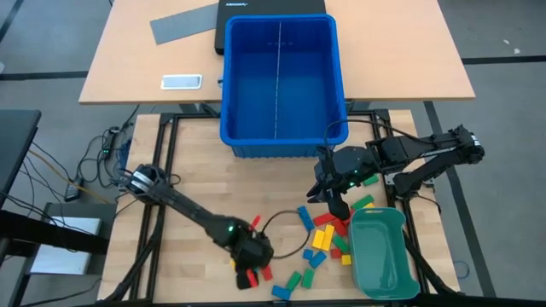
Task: Sort Items/Unsort Items
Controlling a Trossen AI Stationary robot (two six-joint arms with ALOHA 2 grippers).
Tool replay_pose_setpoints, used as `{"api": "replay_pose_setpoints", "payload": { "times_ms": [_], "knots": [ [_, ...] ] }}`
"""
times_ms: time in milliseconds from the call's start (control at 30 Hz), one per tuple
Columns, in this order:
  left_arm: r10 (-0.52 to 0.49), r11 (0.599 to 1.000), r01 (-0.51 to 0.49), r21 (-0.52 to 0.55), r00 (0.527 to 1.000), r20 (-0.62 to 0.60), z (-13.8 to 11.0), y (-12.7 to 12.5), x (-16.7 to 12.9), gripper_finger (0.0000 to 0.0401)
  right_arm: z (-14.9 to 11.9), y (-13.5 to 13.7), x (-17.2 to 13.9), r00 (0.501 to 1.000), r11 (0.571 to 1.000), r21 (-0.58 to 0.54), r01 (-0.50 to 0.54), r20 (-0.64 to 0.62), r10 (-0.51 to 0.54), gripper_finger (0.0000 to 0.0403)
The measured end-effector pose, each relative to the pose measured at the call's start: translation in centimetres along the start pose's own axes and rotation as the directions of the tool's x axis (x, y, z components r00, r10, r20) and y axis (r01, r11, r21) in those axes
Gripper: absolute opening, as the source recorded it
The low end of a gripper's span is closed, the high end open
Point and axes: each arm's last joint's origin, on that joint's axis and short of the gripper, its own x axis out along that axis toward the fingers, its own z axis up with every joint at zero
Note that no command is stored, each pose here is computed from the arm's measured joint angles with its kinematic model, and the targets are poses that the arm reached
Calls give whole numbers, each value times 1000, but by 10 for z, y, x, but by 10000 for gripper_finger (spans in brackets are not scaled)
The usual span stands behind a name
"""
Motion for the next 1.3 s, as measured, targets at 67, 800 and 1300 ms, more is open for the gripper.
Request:
{"api": "replay_pose_setpoints", "payload": {
  "times_ms": [67,800,1300],
  "knots": [
    [-15,1000,15,12,1000,0,-5,-9,6,1,0,0,0,1000,1000,-4,0,-1,0,89],
    [179,979,-165,-120,976,122,11,9,44,1,-1,1,0,1000,1000,-7,-7,-10,7,89],
    [130,984,-74,-164,924,359,43,24,-16,0,-9,-5,-4,858,861,134,491,95,-505,6]
  ]
}}
